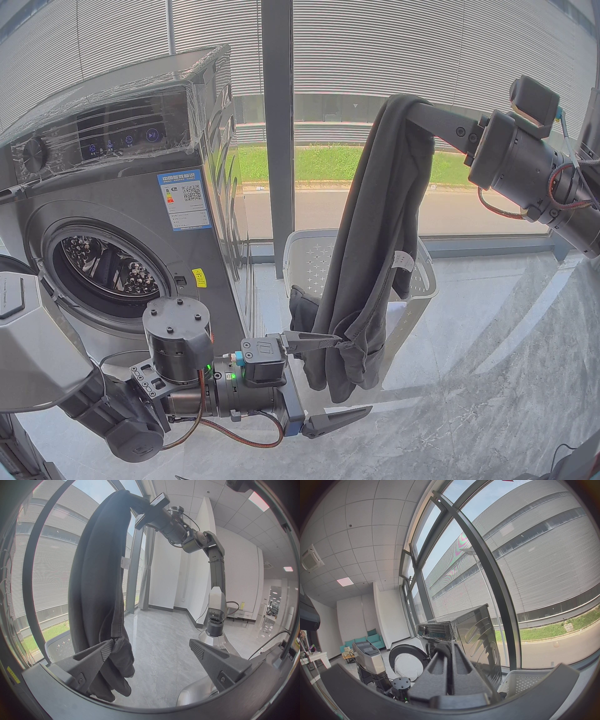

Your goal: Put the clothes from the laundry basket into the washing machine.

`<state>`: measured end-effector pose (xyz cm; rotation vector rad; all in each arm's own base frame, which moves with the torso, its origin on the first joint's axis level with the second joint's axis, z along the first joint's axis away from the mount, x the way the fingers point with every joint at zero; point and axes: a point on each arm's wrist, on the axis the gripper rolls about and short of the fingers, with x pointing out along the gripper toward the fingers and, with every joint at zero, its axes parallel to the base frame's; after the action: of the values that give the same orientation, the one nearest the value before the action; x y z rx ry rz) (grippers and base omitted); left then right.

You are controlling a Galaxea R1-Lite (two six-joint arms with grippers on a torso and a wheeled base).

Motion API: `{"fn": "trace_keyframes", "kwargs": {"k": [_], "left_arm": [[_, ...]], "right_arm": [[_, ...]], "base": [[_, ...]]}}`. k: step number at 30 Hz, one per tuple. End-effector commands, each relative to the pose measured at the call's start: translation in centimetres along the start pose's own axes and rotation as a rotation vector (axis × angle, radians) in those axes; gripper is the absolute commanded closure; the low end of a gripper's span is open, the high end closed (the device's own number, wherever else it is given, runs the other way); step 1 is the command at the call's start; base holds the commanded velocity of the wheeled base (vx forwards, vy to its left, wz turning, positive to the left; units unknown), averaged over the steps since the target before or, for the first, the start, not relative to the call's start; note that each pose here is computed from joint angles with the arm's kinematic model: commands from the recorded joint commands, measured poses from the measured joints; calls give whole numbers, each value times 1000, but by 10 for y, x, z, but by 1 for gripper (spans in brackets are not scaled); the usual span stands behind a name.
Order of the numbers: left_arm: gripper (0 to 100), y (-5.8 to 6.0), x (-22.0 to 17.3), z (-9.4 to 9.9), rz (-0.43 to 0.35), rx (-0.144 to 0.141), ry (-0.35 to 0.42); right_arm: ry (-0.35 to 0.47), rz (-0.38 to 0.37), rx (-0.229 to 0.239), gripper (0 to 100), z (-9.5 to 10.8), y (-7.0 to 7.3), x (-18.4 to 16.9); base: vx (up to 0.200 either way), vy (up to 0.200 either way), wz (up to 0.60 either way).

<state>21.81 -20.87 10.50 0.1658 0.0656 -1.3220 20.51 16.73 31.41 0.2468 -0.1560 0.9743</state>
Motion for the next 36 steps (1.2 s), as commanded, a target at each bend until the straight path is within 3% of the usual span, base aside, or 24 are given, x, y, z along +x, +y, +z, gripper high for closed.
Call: {"fn": "trace_keyframes", "kwargs": {"k": [1,11,12,25,29,30,36], "left_arm": [[0,1,0,0,2,0,0],[0,8,-11,10,58,24,-35],[100,8,-12,10,62,26,-36],[100,7,-12,12,59,39,-56],[100,4,-17,8,54,26,-38],[0,4,-17,8,54,25,-36],[0,4,-18,4,64,16,-22]], "right_arm": [[-13,25,4,100,4,7,-1],[-18,31,21,100,6,10,-2],[-20,30,20,100,6,9,-2],[-36,26,17,100,11,7,1],[-43,23,25,100,13,6,1],[-43,23,25,100,13,6,1],[-54,26,23,100,16,7,2]], "base": [[0,0,0],[0,0,0],[0,0,0],[0,0,0],[0,0,0],[0,0,0],[0,0,0]]}}
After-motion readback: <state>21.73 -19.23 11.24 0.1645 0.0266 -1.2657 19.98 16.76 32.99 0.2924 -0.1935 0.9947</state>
